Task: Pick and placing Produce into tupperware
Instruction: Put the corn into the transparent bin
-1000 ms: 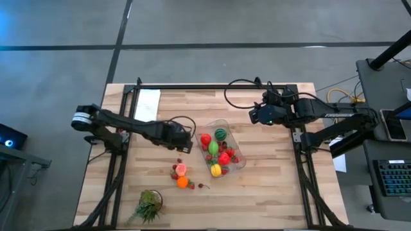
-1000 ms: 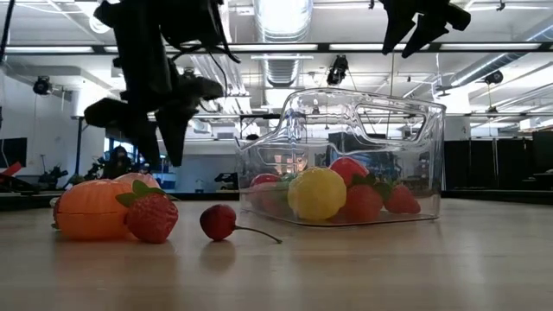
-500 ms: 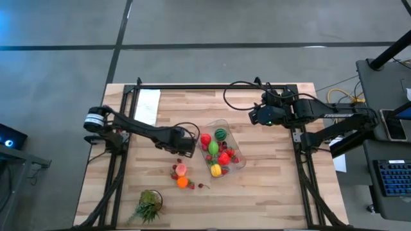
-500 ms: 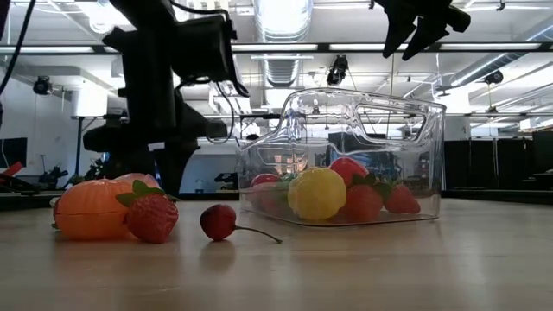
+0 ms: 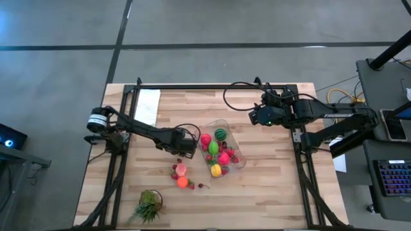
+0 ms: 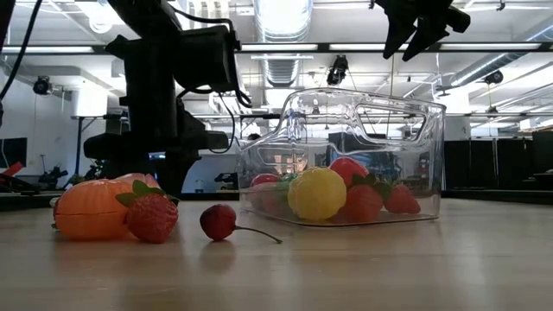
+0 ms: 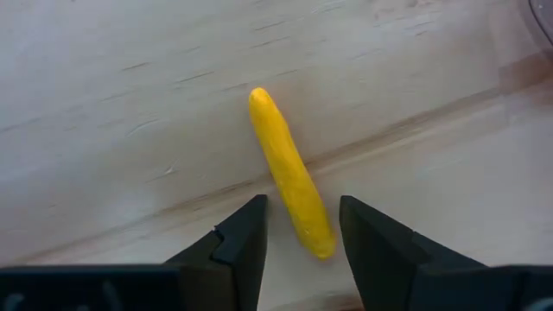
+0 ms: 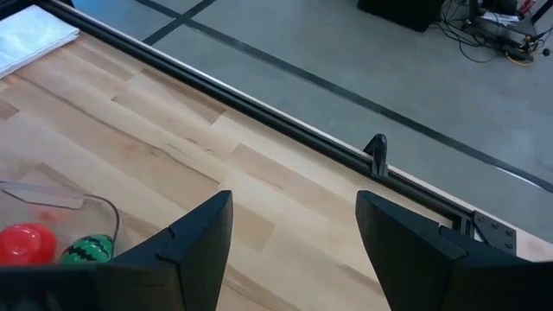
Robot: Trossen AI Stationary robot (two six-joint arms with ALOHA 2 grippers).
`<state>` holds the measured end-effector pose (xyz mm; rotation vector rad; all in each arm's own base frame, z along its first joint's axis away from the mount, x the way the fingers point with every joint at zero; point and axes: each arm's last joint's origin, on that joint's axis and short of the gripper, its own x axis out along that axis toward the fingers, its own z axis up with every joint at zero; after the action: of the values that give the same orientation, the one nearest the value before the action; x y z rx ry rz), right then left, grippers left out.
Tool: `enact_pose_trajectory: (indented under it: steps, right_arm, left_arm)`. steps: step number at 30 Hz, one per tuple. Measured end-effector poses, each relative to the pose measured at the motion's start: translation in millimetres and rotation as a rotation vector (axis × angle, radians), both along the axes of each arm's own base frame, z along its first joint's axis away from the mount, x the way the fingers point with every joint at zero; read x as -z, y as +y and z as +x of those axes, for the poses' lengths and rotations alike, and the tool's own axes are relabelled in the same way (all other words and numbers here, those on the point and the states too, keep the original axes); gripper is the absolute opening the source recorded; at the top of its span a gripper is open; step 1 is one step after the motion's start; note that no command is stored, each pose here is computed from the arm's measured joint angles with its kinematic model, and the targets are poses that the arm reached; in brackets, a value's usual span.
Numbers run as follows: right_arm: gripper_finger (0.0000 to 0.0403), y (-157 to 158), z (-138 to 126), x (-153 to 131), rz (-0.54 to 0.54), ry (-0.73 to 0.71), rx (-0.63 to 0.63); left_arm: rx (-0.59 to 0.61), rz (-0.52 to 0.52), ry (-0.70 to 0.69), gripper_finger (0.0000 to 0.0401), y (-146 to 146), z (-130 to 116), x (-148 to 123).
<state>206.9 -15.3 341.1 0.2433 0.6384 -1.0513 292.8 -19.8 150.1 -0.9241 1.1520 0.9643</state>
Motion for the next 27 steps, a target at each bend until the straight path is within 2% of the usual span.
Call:
enact_pose_trajectory:
  steps: [4, 13, 17, 19, 23, 27]
  right_arm:
    - [0.0237, 0.0, 0.0, 0.0, 0.000, 0.000, 0.000]
    - [0.0237, 0.0, 0.0, 0.0, 0.000, 0.000, 0.000]
    - [0.0237, 0.0, 0.0, 0.0, 0.000, 0.000, 0.000]
    - [0.0237, 0.0, 0.0, 0.0, 0.000, 0.000, 0.000]
    - [0.0237, 0.0, 0.0, 0.0, 0.000, 0.000, 0.000]
    - [0.0237, 0.0, 0.0, 0.0, 0.000, -0.001, 0.000]
  left_arm:
    - [0.000, -0.005, 0.004, 0.0111, -0.1, -0.8, 0.9]
    - [0.028, -0.003, 0.006, 0.0016, -0.4, -1.2, 1.7]
    - [0.034, 0.025, -0.004, 0.0004, -2.5, -2.8, -3.5]
    - [0.032, 0.062, -0.040, 0.0004, -3.1, -4.4, -14.9]
    - [-0.008, 0.173, -0.159, 0.0004, -1.6, -12.1, -55.6]
    - [0.026, 0.395, -0.367, 0.0004, -2.4, -20.4, -102.4]
